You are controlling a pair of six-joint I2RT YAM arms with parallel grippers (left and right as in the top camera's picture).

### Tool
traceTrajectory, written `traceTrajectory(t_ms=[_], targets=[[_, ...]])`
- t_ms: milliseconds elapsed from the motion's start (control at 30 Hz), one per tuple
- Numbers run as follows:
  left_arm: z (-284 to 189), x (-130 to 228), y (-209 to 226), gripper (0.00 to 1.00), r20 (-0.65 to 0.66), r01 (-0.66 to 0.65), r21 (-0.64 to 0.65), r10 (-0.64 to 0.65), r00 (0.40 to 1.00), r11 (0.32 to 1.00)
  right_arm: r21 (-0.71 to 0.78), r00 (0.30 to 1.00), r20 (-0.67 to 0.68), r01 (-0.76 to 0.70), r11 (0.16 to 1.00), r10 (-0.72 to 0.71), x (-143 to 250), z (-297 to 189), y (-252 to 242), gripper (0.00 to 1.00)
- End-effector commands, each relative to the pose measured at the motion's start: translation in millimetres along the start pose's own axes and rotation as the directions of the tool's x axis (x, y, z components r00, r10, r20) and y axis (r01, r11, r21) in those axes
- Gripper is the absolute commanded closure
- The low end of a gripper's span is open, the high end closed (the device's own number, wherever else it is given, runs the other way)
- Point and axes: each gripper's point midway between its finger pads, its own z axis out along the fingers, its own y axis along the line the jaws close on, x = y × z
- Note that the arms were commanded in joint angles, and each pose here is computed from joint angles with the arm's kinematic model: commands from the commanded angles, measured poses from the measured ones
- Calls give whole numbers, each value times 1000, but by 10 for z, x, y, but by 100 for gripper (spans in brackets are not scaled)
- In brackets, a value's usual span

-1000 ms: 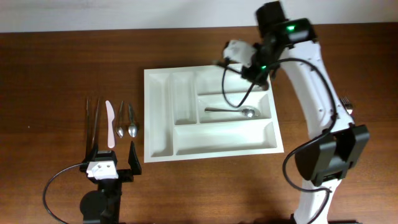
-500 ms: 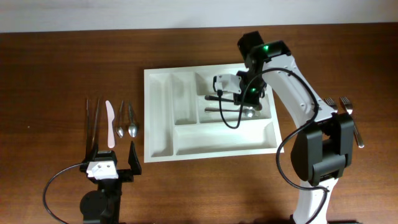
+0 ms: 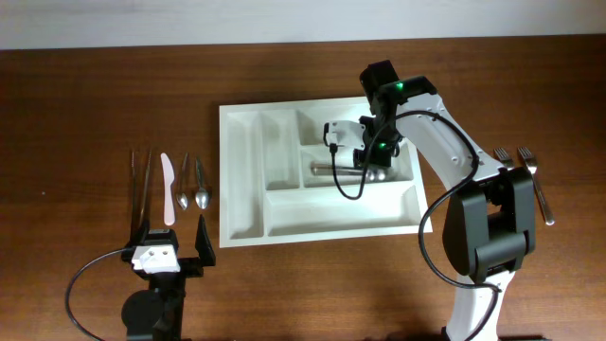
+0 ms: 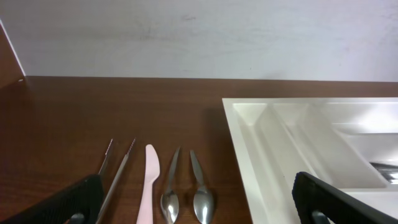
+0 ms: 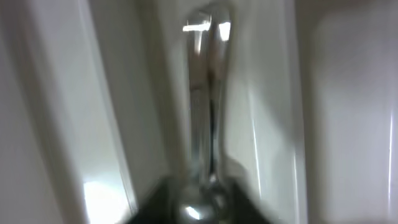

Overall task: Pack container
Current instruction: 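Place the second spoon with the right gripper beside the first spoon, then move the right gripper to the forks and grasp one fork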

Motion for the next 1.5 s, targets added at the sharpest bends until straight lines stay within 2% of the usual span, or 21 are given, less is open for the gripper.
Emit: traceTrajectory(t_ms=[0,100,133,267,367,433,700,800,900,1067,1167,1233,1467], targets=[[4,17,11,1,1,10,-6,-9,1000,1000,0,995,24,-97,995,97,-39,-23,-18,43],[4,16,11,1,1,10,-6,-10,1000,1000,16,982,36,-184,983,183,-82,-108,-72,18],[4,16,11,1,1,10,-6,-10,1000,1000,40,966,55,-256,966,254,-112,-237,-150,1],[5,19,11,1,0,9,-6,-9,1000,1000,117,899,79,-437,892,431,15,-670,-387,1],[4,16,11,1,1,10,-6,-10,1000,1000,200,760,120,-649,734,639,342,-1114,-620,1],[4,17,11,1,1,10,-6,-9,1000,1000,231,688,144,-722,652,711,574,-1355,-695,1],[4,17,11,1,1,10,-6,-9,1000,1000,289,532,235,-837,464,814,1467,-1907,-874,1],[4,17,11,1,1,10,-6,-9,1000,1000,270,472,199,-869,415,859,1784,-1920,-743,1],[5,19,12,1,0,9,-7,-9,1000,1000,267,458,170,-874,407,872,2029,-1909,-665,1],[4,18,11,1,1,10,-6,-9,1000,1000,279,357,139,-909,309,924,2562,-1775,-571,1],[4,17,11,1,1,10,-6,-9,1000,1000,269,317,122,-923,276,941,2769,-1596,-522,0],[4,17,11,1,1,10,-6,-9,1000,1000,265,294,90,-928,262,951,2920,-1368,-457,4],[5,19,11,1,0,9,-6,-9,1000,1000,288,265,-16,-922,259,964,3138,-823,-233,10]])
